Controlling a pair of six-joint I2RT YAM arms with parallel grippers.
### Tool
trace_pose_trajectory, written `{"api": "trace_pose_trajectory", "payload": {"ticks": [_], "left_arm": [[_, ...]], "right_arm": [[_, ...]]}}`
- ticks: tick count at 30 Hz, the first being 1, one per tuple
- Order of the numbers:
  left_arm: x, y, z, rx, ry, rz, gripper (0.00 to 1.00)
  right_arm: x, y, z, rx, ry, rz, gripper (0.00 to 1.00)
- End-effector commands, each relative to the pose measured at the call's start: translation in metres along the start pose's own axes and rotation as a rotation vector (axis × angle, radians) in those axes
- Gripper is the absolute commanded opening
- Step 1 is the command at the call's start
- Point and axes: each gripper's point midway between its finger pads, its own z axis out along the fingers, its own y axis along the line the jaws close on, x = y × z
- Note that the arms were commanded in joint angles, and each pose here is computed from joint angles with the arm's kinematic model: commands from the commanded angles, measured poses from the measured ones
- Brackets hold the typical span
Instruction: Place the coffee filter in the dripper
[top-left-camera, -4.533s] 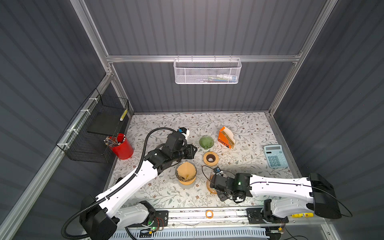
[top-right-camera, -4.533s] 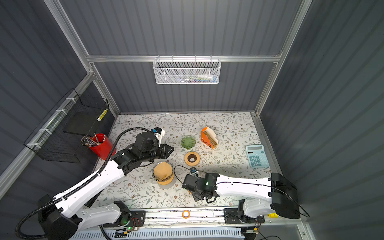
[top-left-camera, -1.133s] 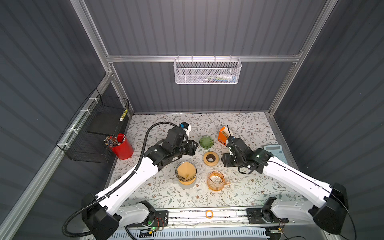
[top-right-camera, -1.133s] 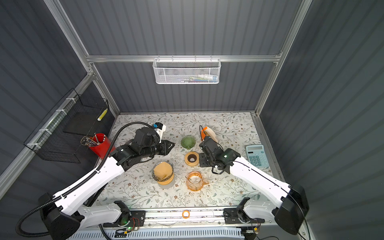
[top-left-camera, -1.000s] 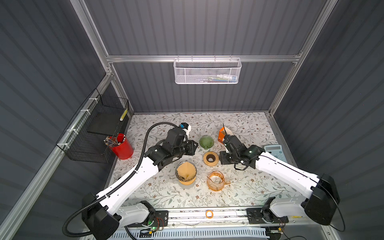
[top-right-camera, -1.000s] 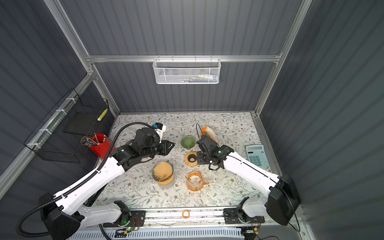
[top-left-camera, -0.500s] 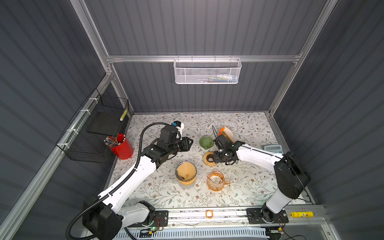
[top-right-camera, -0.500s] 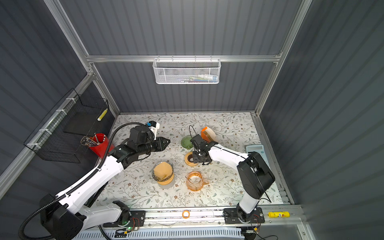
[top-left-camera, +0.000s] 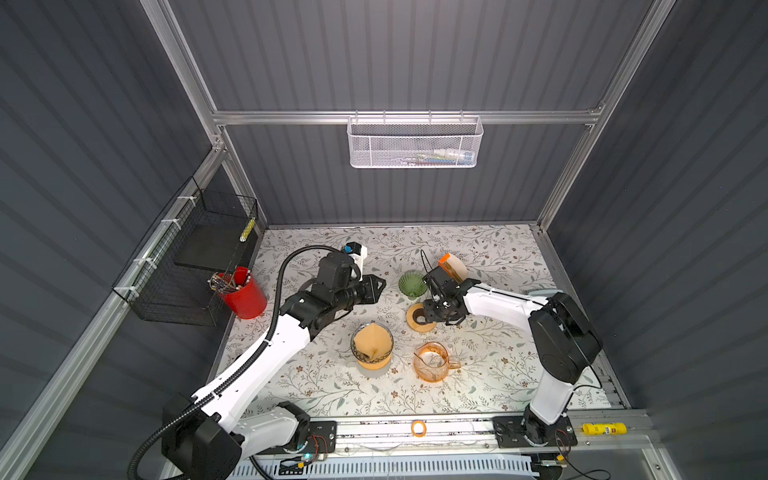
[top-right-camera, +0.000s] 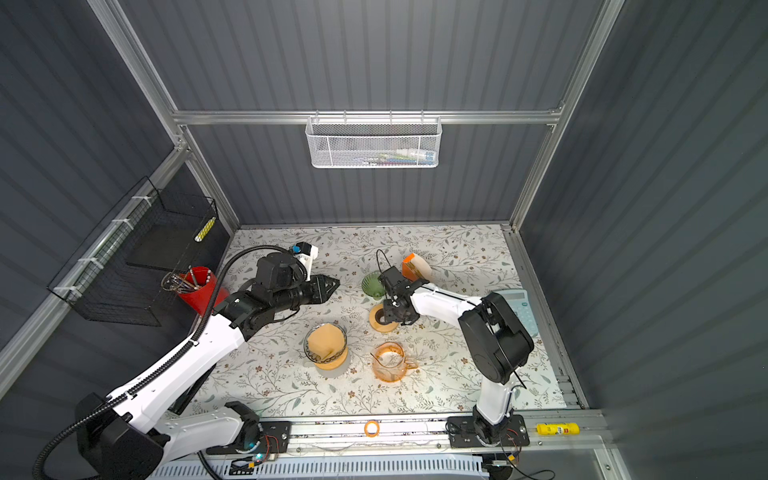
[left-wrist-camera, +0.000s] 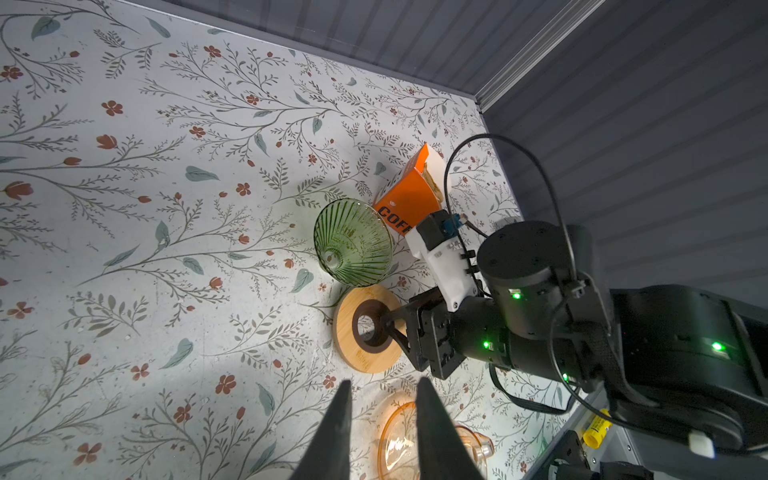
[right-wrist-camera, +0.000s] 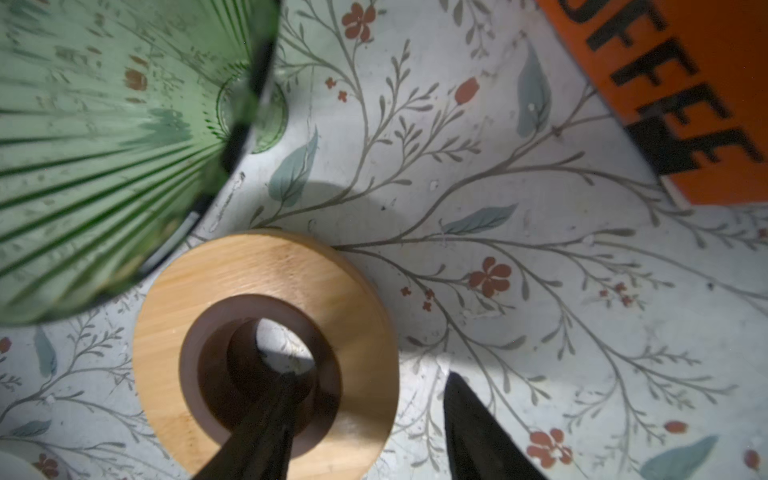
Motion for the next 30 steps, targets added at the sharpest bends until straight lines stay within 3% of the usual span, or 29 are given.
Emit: {"api": "trace_pose_trajectory", "payload": {"ticks": [1, 16, 30], "left_arm": [[0.002, 0.003, -0.003, -0.004, 0.002, 0.02, 0.28], [0.004, 0.005, -0.005, -0.014, 0.004, 0.022, 0.28], [0.005, 0.007, -0.009, -0.02, -0.005, 0.02, 0.27]], "right_arm": [[-0.005, 0.001, 0.001, -0.001, -0.008, 0.003, 0.57], [-0.003, 0.003, 0.01, -0.005, 0.015, 0.0, 0.49], [0.002, 0.001, -0.004, -0.019, 0.006, 0.001, 0.38]]}}
